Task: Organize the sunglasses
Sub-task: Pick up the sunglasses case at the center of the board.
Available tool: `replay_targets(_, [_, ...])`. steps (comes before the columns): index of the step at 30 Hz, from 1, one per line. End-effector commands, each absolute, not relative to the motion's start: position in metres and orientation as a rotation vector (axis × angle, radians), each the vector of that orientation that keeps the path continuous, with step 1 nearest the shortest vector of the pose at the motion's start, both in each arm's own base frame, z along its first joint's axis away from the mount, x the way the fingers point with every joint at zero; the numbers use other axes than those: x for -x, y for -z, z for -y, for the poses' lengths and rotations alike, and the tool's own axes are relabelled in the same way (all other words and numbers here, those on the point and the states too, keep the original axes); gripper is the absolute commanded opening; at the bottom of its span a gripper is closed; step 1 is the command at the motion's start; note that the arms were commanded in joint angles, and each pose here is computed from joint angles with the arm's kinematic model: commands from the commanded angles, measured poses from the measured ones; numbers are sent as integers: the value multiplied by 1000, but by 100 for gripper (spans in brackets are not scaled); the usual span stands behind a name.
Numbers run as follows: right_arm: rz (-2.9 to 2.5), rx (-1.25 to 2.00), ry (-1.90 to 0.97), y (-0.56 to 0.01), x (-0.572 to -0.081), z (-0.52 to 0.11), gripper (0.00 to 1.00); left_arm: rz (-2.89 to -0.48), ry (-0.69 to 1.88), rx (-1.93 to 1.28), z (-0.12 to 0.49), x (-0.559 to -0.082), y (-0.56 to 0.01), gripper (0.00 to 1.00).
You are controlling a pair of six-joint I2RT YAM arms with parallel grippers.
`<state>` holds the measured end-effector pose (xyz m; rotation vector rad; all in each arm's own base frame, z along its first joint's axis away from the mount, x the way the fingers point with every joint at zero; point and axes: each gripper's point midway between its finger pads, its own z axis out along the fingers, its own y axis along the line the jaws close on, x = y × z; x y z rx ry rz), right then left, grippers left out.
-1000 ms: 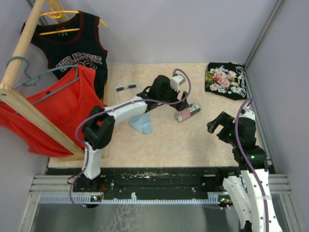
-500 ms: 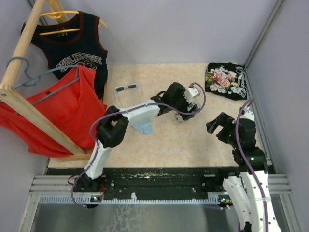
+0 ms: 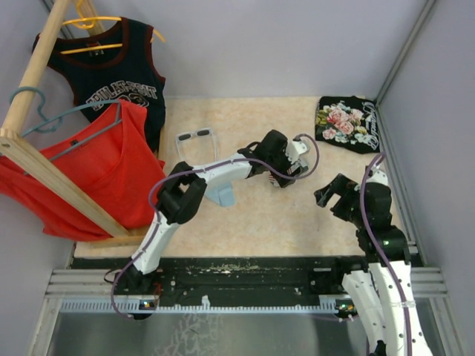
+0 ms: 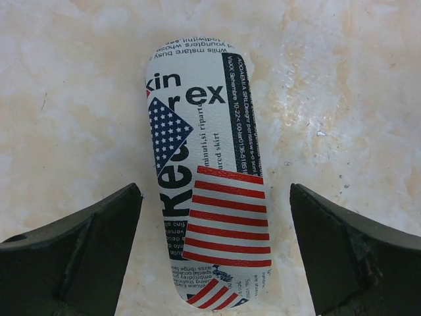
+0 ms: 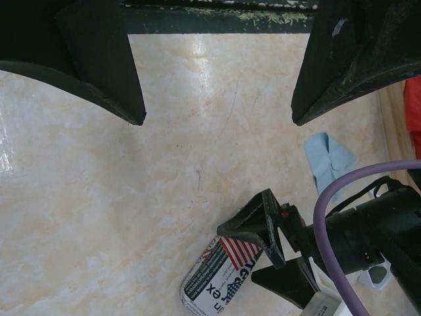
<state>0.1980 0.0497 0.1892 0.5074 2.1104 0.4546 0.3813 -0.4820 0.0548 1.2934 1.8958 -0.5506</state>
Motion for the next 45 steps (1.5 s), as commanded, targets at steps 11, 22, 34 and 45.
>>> replay_targets(11, [-2051, -484, -474, -201, -203, -51, 92, -1890, 532, -1319, 487, -391, -50, 85])
replay_targets(22, [-2050, -480, -479, -201, -203, -51, 92, -1895, 521, -1328, 488, -393, -46, 77])
replay_targets(34, [-2032, -490, -472, -204, -203, -49, 91, -1877, 560, -1294, 490, -390, -75, 47])
replay_targets(45, [-1948, -378, -591, -232, -210, -67, 91, -1858, 818, -959, 449, -369, -196, 1])
